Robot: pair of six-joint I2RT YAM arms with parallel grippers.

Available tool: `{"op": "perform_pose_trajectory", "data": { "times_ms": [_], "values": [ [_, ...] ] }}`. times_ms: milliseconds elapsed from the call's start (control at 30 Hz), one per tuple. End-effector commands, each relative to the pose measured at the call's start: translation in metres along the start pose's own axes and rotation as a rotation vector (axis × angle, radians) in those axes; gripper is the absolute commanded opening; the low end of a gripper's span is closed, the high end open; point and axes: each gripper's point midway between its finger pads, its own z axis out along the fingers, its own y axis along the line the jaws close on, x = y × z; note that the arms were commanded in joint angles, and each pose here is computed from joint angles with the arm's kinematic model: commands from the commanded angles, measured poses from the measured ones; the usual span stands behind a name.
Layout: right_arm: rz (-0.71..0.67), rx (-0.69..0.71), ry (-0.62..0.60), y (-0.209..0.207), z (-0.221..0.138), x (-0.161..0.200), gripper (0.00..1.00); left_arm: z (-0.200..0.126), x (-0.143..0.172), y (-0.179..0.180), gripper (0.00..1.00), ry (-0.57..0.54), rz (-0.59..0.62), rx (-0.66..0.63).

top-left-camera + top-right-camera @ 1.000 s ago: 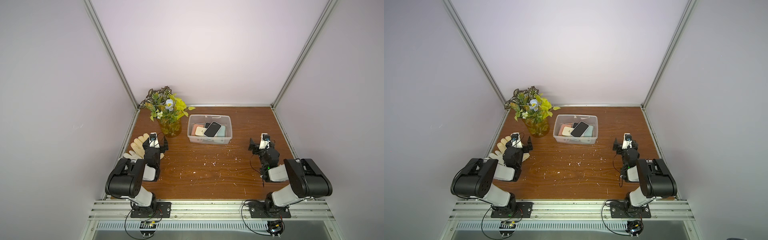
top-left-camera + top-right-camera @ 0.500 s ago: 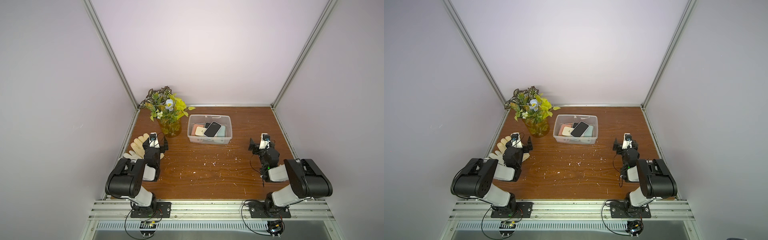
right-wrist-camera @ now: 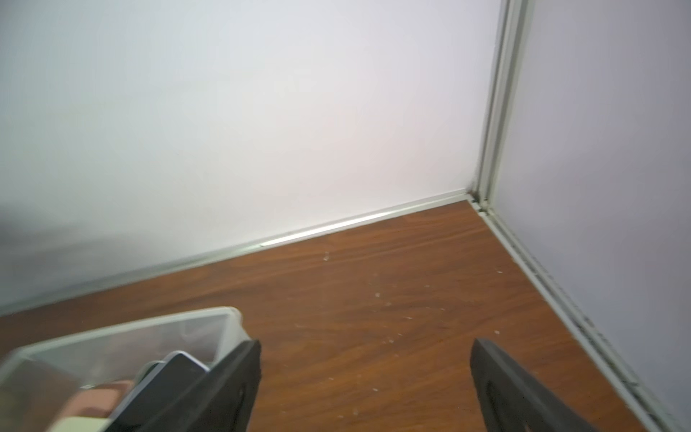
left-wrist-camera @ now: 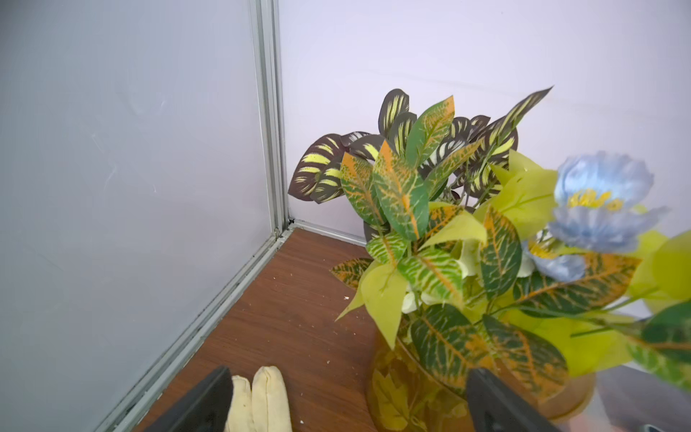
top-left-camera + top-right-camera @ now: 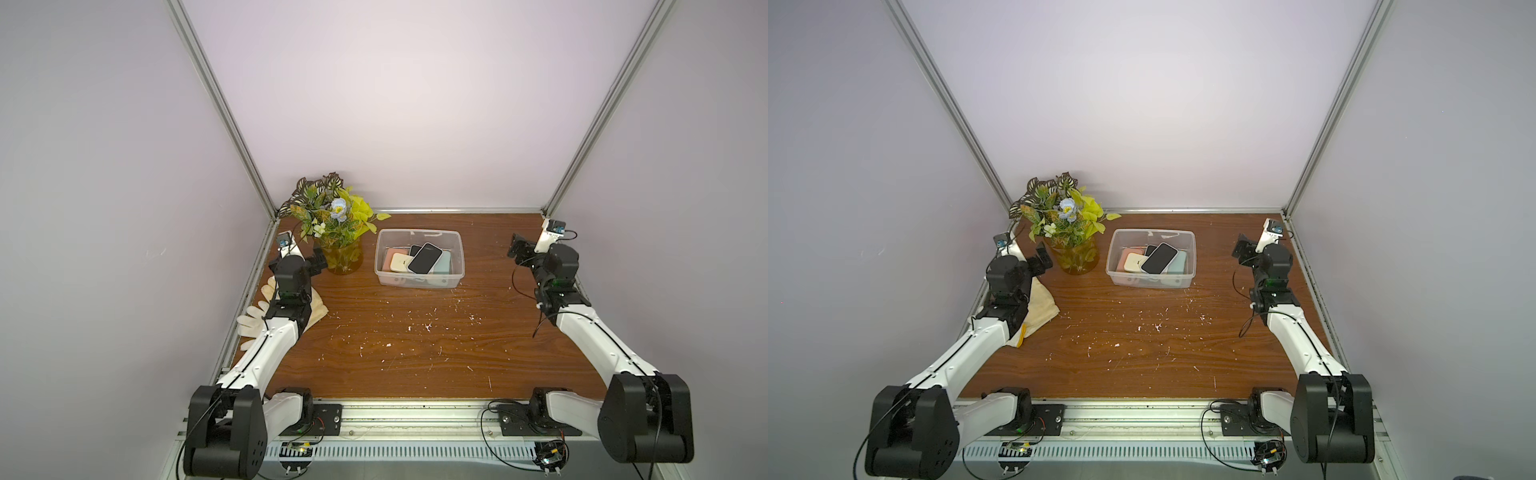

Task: Take the phone out of the storage box
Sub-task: Pick up the phone from the storage box.

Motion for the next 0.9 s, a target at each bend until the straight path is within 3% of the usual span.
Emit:
{"op": "perform_pose_trajectory", "data": {
  "times_ms": [0, 167, 200, 333, 500, 633, 767, 867],
  "values": [
    [0.130, -0.141, 0.230, 0.039, -0.001, 0.019, 0.87, -0.016, 0.054, -0.013, 1.00, 0.333, -0.063, 0.075],
    [0.046, -0.266, 0.366, 0.123, 0.005, 0.004, 0.91, -0.046, 0.062, -0.065, 1.00, 0.447, -0.063, 0.254],
    [0.029, -0.289, 0.389, 0.142, 0.008, -0.001, 0.96, -0.053, 0.064, -0.073, 1.00, 0.458, -0.056, 0.283],
    [-0.035, -0.283, 0.513, 0.195, 0.027, 0.008, 0.99, -0.070, 0.068, -0.082, 1.00, 0.488, -0.096, 0.330],
    [-0.058, -0.163, 0.670, 0.232, 0.069, 0.036, 0.99, -0.081, 0.074, -0.085, 1.00, 0.504, -0.114, 0.367],
    [0.000, -0.098, 0.702, 0.257, 0.086, 0.052, 0.99, -0.077, 0.082, -0.082, 1.00, 0.526, -0.065, 0.348],
    [-0.019, 0.033, 0.821, 0.250, 0.083, 0.113, 0.99, -0.071, 0.090, -0.085, 1.00, 0.561, -0.028, 0.347],
    [-0.062, 0.070, 0.810, 0.246, 0.071, 0.123, 0.99, -0.069, 0.087, -0.088, 1.00, 0.552, -0.042, 0.355]
  ]
}}
